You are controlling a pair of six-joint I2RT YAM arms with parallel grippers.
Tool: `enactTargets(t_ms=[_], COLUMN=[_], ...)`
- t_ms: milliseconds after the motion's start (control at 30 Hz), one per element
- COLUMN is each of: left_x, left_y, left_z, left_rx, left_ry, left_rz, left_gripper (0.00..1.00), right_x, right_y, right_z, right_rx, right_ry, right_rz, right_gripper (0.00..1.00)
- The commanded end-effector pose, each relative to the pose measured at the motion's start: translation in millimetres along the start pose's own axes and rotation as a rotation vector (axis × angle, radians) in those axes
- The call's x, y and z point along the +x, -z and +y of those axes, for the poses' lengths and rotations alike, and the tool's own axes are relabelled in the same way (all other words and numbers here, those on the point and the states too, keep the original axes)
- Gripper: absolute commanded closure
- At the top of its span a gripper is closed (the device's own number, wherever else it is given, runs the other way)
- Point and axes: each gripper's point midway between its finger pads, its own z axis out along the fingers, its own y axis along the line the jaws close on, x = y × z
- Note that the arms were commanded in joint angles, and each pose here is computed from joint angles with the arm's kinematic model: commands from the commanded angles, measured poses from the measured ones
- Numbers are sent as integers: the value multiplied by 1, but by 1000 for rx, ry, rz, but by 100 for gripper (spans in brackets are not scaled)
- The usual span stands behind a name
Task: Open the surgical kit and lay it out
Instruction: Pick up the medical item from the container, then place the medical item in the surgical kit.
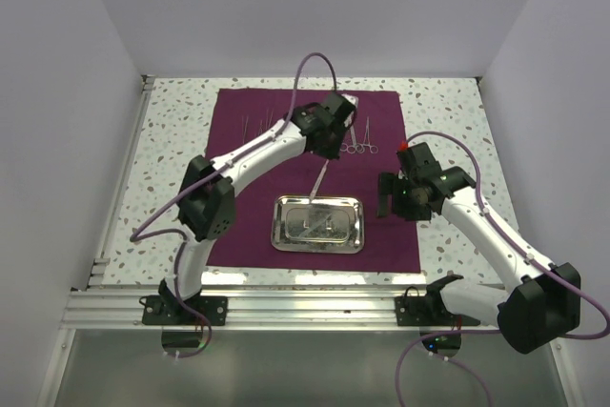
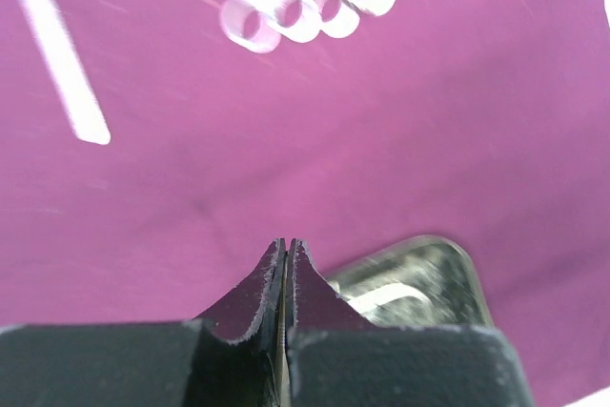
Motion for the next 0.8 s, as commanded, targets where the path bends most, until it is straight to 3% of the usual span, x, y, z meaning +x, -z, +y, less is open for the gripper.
enactTargets(t_ms=[0,300,600,700,733,767], left_x=[-44,-115,-132,-139,-142,-146], left_y=[9,-43,-97,-94,-91,-82], left_z=[49,127,165,167,168,168], left_rx=[-79,-153,-160,-158,-159,-159], left_ry=[37,166,221,226,226,225], left_rz=[-83,-266,-332,-360,-366,-375], left_gripper=[100,100,100,78,51,34], right_x=[0,5,4,2,2,0], right_y=[-1,-7,-6,-6,-6,-6], right_z=[4,6,10,12,13,14], right_rx=[-24,-14,-26,-29,-32,-35], right_ry=[20,23,21,21,20,15], right_rz=[0,36,46,40,39,34], right_gripper=[21,21,22,22,22,22])
